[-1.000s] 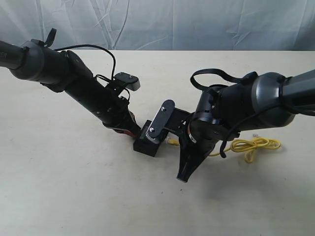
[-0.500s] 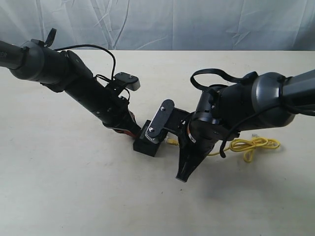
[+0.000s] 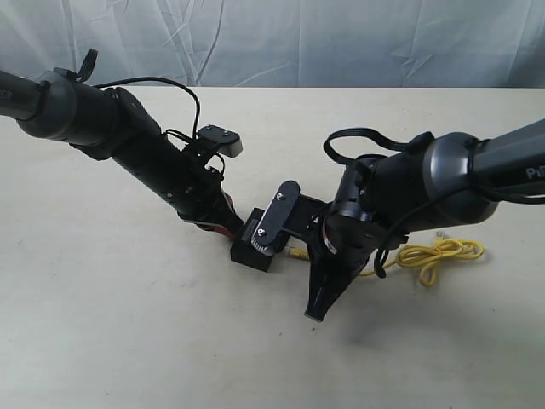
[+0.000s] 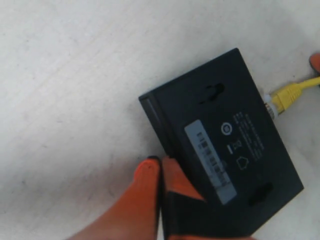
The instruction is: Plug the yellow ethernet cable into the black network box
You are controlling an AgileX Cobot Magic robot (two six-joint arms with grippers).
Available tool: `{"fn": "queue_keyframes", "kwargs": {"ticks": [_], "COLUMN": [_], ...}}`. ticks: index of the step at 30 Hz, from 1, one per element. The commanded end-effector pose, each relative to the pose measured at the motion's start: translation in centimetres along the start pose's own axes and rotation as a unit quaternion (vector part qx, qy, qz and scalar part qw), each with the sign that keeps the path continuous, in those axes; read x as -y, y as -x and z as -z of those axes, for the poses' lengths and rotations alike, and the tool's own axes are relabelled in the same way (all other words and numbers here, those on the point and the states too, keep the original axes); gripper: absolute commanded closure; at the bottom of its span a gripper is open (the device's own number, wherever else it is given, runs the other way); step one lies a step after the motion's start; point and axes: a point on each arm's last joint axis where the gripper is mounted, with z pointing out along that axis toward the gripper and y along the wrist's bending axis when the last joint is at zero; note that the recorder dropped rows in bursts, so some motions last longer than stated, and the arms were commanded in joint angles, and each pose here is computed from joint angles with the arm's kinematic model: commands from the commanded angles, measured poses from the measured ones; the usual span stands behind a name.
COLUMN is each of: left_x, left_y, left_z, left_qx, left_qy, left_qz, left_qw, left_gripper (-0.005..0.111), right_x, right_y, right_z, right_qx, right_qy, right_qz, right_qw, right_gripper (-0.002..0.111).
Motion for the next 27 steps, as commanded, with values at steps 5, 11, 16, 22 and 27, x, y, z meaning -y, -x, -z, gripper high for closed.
{"fn": "queue_keyframes", "kwargs": {"ticks": [5, 11, 16, 22, 27], "left_x": [-0.8, -0.8, -0.8, -0.8, -0.8], "left_y": [-0.9, -0.9, -0.9, -0.9, -0.9], "left_z": [-1.0, -1.0, -1.0, -1.0, -1.0], "left_qx": [-0.022, -0.022, -0.022, -0.022, -0.022], "left_qy": [0.027, 0.027, 0.027, 0.027, 0.027], "left_qz": [-0.015, -0.015, -0.015, -0.015, -0.015], "left_qw": [0.999, 0.999, 0.999, 0.999, 0.999], "left_gripper": [0.107, 0.107, 0.107, 0.107, 0.107], "right_x": [0.1, 0.3, 0.5, 0.5, 0.5], "right_y": [0.1, 0.3, 0.4, 0.5, 0.1], "right_z": [-0.1, 0.7, 1.2, 1.2, 1.2], "right_qx": [0.006, 0.015, 0.022, 0.028, 0.009], "right_qy": [0.0, -0.006, -0.009, -0.009, -0.01], "right_qz": [0.003, 0.0, -0.001, -0.001, 0.001], "right_qw": [1.0, 1.0, 1.0, 1.0, 1.0], "right_gripper": [0.109, 0.109, 0.109, 0.109, 0.109]}}
